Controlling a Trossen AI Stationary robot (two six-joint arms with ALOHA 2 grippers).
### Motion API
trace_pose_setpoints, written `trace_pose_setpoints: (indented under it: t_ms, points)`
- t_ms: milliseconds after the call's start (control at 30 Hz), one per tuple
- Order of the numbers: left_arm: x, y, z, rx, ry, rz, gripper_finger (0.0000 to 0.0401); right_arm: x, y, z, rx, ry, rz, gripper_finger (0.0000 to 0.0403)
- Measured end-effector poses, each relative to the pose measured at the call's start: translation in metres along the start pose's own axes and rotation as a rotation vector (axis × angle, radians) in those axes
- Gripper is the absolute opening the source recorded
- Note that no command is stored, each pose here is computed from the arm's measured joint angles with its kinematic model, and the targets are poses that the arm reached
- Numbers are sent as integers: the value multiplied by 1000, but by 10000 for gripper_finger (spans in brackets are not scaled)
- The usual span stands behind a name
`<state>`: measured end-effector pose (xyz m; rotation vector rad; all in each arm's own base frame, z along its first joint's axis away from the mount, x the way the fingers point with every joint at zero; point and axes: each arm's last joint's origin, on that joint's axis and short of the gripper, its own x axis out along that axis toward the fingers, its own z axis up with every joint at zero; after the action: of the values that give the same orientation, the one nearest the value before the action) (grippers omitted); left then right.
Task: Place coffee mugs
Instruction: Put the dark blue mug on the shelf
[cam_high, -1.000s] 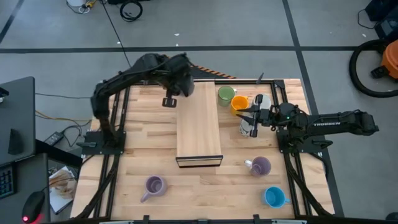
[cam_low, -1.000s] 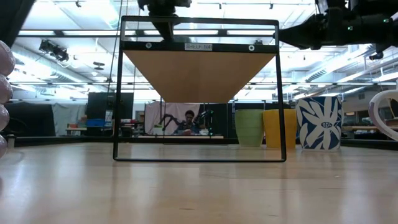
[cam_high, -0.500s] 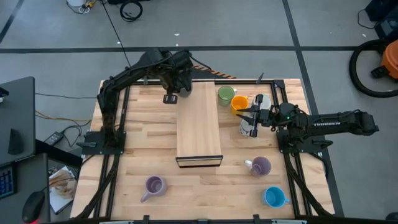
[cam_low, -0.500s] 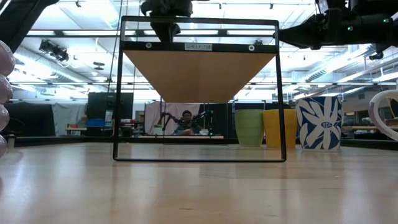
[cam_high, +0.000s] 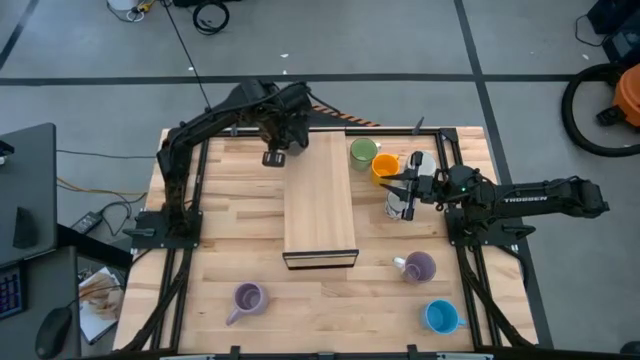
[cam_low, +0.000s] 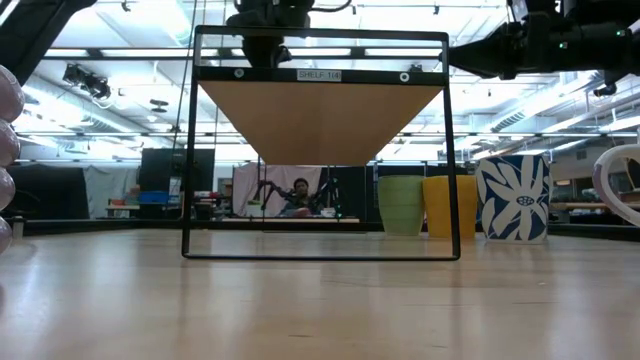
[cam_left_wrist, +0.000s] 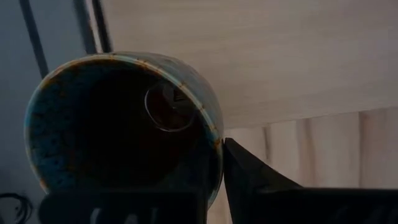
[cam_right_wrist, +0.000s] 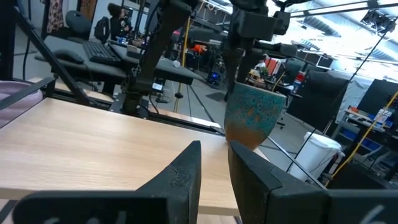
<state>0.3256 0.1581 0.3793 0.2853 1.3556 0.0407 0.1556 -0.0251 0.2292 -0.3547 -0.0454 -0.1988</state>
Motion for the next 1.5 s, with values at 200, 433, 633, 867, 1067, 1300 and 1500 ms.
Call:
trace_pose_setpoints:
  t_ms: [200,433,633,867,1067,1300,1500]
  points:
    - [1,5,-4,63,2,2,46,0,0,0,0,-1,0,87]
    - [1,14,-8,62,-8,18,49,0,0,0,-1,-1,0,87]
    - [6,17,-8,82,-2,13,51,0,0,0,-1,-1,0,87]
    - [12,17,-2,87,-2,20,52,0,0,0,-4,-2,5,87]
    - [12,18,-2,87,10,36,52,0,0,0,-4,-3,7,87]
    - [12,16,2,101,14,75,84,0,0,0,-4,-4,7,87]
    - [12,15,5,99,3,89,138,0,0,0,-1,-1,9,87]
